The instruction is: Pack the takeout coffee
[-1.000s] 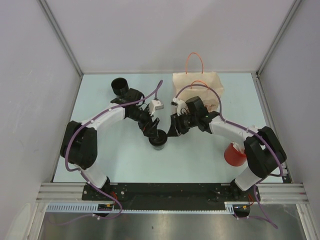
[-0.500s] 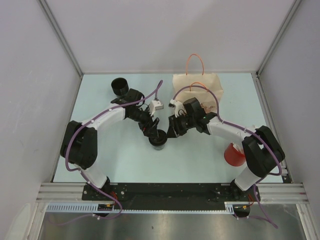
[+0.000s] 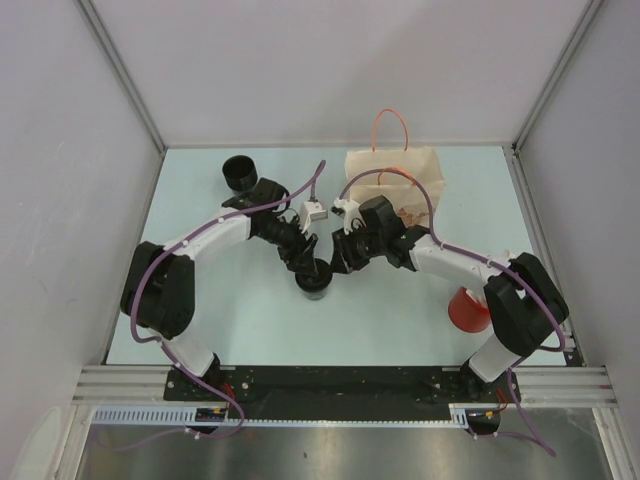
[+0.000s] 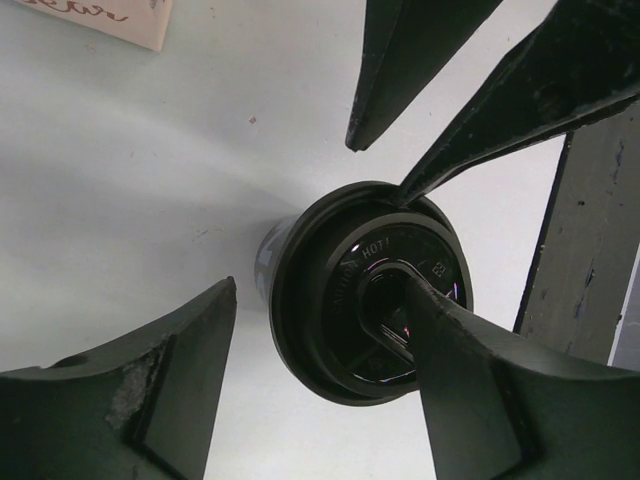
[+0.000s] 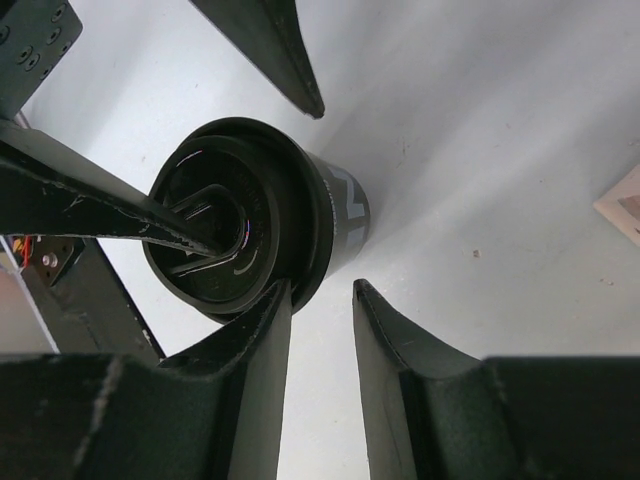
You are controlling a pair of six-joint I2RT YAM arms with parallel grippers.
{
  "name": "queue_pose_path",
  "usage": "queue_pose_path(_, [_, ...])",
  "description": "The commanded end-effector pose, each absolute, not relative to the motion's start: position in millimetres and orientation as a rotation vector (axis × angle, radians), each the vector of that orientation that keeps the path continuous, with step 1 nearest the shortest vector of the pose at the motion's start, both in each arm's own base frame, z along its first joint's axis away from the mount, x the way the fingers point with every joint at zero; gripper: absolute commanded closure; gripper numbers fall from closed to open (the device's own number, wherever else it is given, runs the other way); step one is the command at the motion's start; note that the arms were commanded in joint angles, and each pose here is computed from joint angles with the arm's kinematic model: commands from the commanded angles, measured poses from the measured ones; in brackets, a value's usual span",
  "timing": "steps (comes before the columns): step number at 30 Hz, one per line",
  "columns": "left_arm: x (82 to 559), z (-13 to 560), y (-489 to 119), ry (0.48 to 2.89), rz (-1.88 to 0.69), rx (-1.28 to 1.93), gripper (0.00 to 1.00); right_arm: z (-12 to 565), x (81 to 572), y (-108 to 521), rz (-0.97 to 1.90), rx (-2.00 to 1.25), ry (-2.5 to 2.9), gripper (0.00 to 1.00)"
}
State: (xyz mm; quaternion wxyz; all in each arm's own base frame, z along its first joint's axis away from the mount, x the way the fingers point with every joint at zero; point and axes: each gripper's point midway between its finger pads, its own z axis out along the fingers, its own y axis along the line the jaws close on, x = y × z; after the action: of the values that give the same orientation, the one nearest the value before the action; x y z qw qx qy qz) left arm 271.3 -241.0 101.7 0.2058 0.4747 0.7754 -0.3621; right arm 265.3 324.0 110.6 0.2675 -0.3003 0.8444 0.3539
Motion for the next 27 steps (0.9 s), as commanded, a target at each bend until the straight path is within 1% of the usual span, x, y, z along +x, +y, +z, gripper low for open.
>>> queue_pose_path(1, [264.0, 73.7, -229.6, 2.220, -0.917, 1.396, 0.30, 78.2, 266.2, 316.4, 0.805, -0.844, 2.358, 0.65])
queue_pose_path(8, [262.4, 67.1, -227.1, 2.234, -0.895, 1.409, 0.35, 67.2, 257.0, 317.4, 0.783, -0.887, 2.386, 0.66])
queue_pose_path(11, [261.8, 65.6, -225.8, 2.239, -0.880, 1.416, 0.36, 63.1, 253.0, 319.3, 0.778, -0.902, 2.396, 0.67])
queue_pose_path(15, [260.2, 61.9, -223.6, 2.250, -0.855, 1.427, 0.39, 54.4, 248.6, 318.6, 0.751, -0.917, 2.422, 0.69])
queue_pose_path(27, [255.6, 52.1, -220.0, 2.276, -0.814, 1.459, 0.43, 30.6, 229.3, 313.3, 0.617, -1.034, 2.472, 0.74])
